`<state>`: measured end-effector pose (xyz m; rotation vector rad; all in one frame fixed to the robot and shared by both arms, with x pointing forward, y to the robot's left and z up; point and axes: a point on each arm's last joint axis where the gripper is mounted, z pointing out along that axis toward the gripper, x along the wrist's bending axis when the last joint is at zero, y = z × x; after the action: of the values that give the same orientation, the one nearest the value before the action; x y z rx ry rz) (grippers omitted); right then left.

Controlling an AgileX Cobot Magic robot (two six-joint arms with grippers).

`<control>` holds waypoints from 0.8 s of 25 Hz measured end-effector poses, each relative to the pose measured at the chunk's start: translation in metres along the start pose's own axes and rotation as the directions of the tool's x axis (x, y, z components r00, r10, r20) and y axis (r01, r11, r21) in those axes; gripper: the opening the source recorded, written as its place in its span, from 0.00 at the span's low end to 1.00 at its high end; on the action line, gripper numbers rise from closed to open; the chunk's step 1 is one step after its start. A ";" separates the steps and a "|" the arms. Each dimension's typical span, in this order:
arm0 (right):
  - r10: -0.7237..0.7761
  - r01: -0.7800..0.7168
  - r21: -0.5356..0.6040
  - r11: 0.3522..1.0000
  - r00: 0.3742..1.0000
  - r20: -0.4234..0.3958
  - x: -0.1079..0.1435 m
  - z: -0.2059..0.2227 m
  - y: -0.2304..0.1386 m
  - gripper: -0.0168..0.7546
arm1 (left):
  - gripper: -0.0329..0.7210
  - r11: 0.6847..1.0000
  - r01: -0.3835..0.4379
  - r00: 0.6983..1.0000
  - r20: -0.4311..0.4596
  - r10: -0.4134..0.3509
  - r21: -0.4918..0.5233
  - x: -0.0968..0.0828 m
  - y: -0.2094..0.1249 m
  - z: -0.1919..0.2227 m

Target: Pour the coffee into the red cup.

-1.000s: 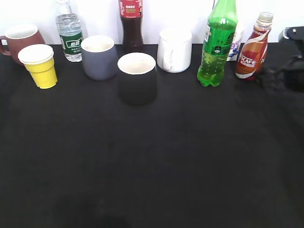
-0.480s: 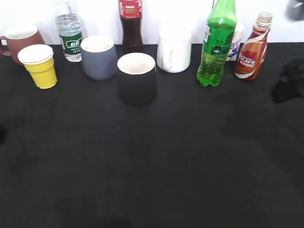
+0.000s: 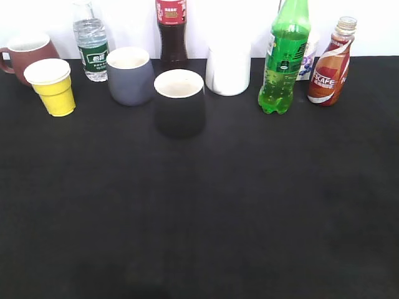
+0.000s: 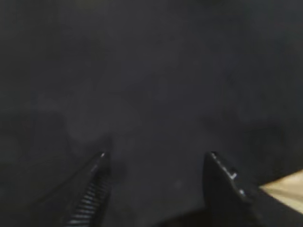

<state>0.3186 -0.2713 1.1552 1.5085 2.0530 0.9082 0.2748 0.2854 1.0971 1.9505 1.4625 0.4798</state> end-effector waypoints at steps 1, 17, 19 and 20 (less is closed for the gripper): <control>-0.002 0.003 -0.041 0.999 1.000 0.020 0.000 -0.010 -0.016 0.74 | 0.66 1.000 0.000 1.000 0.000 0.000 0.000 0.001 -0.012 0.003; -0.013 0.014 -0.021 1.000 0.998 0.069 -0.007 0.040 -0.108 0.78 | 0.66 0.997 -0.016 1.000 -0.018 0.015 -0.075 0.006 -0.030 0.029; -0.013 0.014 -0.021 1.000 0.998 0.069 -0.007 0.040 -0.108 0.78 | 0.66 0.997 -0.016 1.000 -0.018 0.015 -0.075 0.006 -0.030 0.029; -0.013 0.015 -0.022 1.000 0.998 0.069 -0.007 0.040 -0.108 0.77 | 0.66 0.997 -0.016 1.000 -0.018 0.015 -0.075 0.006 -0.030 0.029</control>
<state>0.2763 -0.2882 1.0493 1.4913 1.9958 0.8594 0.2740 0.2883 1.0547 1.9040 1.4208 0.5527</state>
